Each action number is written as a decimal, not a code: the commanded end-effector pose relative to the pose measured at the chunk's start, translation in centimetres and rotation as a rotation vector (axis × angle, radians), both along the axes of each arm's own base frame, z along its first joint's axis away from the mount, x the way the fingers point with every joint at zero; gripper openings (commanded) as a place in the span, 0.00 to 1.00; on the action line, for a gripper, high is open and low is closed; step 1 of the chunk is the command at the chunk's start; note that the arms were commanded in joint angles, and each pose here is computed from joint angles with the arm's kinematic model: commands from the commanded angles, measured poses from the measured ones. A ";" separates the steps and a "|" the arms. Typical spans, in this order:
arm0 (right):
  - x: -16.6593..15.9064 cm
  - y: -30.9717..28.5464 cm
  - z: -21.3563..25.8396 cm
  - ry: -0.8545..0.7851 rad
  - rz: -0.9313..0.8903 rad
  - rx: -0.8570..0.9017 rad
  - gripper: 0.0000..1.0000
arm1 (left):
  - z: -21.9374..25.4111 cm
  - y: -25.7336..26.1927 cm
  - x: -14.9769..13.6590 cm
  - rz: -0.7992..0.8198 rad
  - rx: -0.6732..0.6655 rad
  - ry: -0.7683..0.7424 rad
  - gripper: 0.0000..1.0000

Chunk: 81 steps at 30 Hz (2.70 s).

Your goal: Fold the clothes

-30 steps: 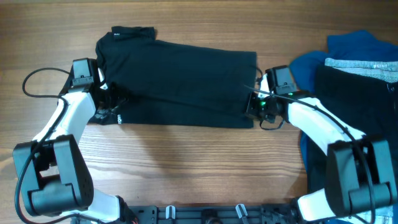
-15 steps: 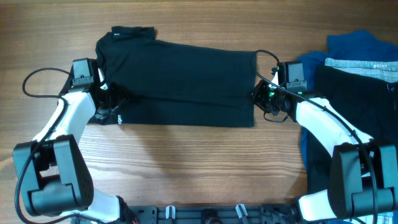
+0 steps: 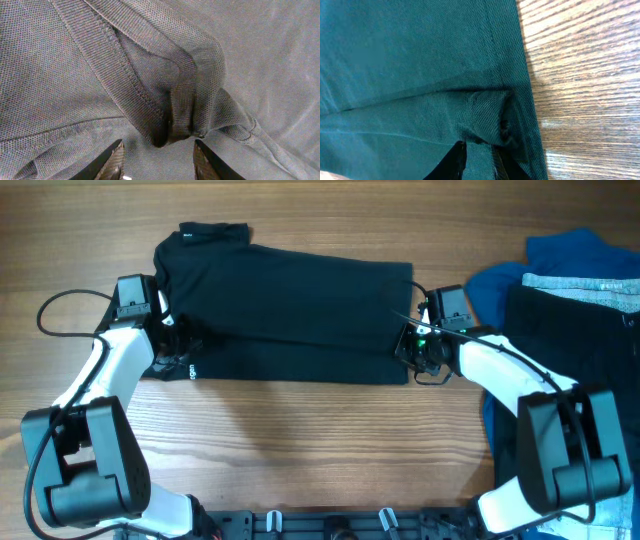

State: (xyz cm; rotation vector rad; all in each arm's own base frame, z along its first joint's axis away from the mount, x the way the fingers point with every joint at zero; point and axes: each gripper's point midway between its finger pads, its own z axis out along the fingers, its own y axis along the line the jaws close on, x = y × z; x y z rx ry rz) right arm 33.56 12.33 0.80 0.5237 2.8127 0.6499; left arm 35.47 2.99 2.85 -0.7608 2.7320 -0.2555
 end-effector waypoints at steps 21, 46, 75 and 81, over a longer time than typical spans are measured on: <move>-1.6 1.1 -0.4 0.036 0.110 0.083 0.04 | 0.2 -0.1 0.5 -0.010 -0.001 -0.012 0.49; 3.4 -0.9 10.6 -0.388 0.074 0.081 0.16 | 6.6 -0.6 1.5 -0.068 -0.011 -0.129 0.62; -5.9 -0.3 -2.1 0.258 0.118 0.082 0.04 | 2.0 6.4 -8.3 0.289 -0.117 0.137 0.72; -6.0 -0.3 -2.1 0.262 0.117 0.082 0.04 | -0.3 6.5 -6.2 0.257 -0.078 0.025 0.79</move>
